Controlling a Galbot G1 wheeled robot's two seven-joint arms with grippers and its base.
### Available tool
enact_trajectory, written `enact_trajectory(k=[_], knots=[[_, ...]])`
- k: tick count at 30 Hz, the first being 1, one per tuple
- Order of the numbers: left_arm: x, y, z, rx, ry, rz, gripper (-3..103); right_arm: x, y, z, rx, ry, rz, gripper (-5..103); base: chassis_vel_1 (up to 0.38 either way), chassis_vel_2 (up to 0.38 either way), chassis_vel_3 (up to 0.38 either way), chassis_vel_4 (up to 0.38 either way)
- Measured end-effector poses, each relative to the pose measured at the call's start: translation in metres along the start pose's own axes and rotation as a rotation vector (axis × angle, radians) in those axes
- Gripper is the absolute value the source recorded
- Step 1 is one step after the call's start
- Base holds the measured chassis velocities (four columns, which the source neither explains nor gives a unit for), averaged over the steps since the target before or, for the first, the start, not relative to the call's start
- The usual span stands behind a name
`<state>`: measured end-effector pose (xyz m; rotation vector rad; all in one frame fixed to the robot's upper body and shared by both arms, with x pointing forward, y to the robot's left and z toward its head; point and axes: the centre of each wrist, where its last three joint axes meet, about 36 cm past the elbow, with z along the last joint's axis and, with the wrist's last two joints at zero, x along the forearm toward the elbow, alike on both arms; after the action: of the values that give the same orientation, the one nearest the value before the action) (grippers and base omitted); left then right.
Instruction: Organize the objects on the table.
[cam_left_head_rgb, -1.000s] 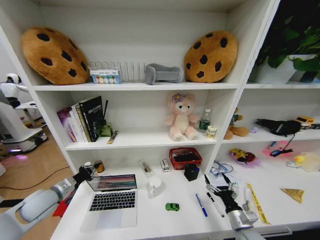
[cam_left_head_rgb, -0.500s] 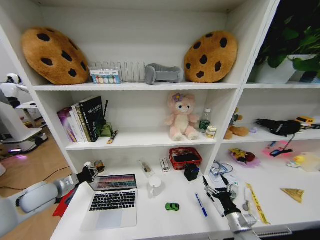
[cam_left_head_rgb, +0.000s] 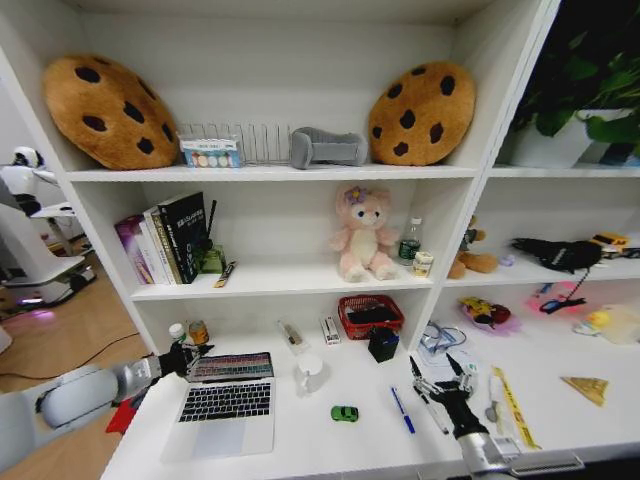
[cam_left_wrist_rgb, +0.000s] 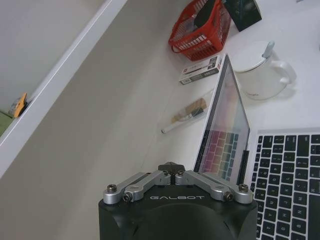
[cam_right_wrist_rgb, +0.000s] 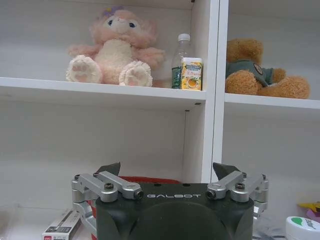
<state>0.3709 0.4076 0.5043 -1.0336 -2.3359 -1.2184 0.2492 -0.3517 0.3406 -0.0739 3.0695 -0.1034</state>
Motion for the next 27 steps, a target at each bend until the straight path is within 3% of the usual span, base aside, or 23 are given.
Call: enact_trajectory(k=[8, 12, 13, 16, 18, 27], knots=[[-0.001, -0.018, -0.011, 0.0, -0.02, 0.036, 0, -0.002, -0.001, -0.001, 0.002, -0.005, -0.001, 100, 0.0, 0.0, 0.0, 0.0], [0.0, -0.038, -0.015, 0.009, -0.024, 0.071, 0, -0.002, -0.004, -0.003, 0.003, -0.006, 0.007, 100, 0.0, 0.0, 0.0, 0.0], [0.002, -0.057, -0.011, 0.022, -0.019, 0.098, 0, -0.002, -0.005, -0.004, 0.003, -0.008, 0.011, 100, 0.0, 0.0, 0.0, 0.0], [0.003, -0.066, -0.008, 0.028, -0.014, 0.108, 0, -0.001, -0.006, -0.004, 0.004, -0.007, 0.013, 100, 0.0, 0.0, 0.0, 0.0], [0.007, -0.084, 0.001, 0.036, -0.005, 0.119, 0, 0.0, -0.007, -0.004, 0.006, -0.006, 0.014, 100, 0.0, 0.0, 0.0, 0.0], [0.015, -0.115, 0.021, 0.066, 0.032, 0.117, 0, -0.004, -0.005, -0.003, 0.003, -0.007, 0.004, 100, 0.0, 0.0, 0.0, 0.0]])
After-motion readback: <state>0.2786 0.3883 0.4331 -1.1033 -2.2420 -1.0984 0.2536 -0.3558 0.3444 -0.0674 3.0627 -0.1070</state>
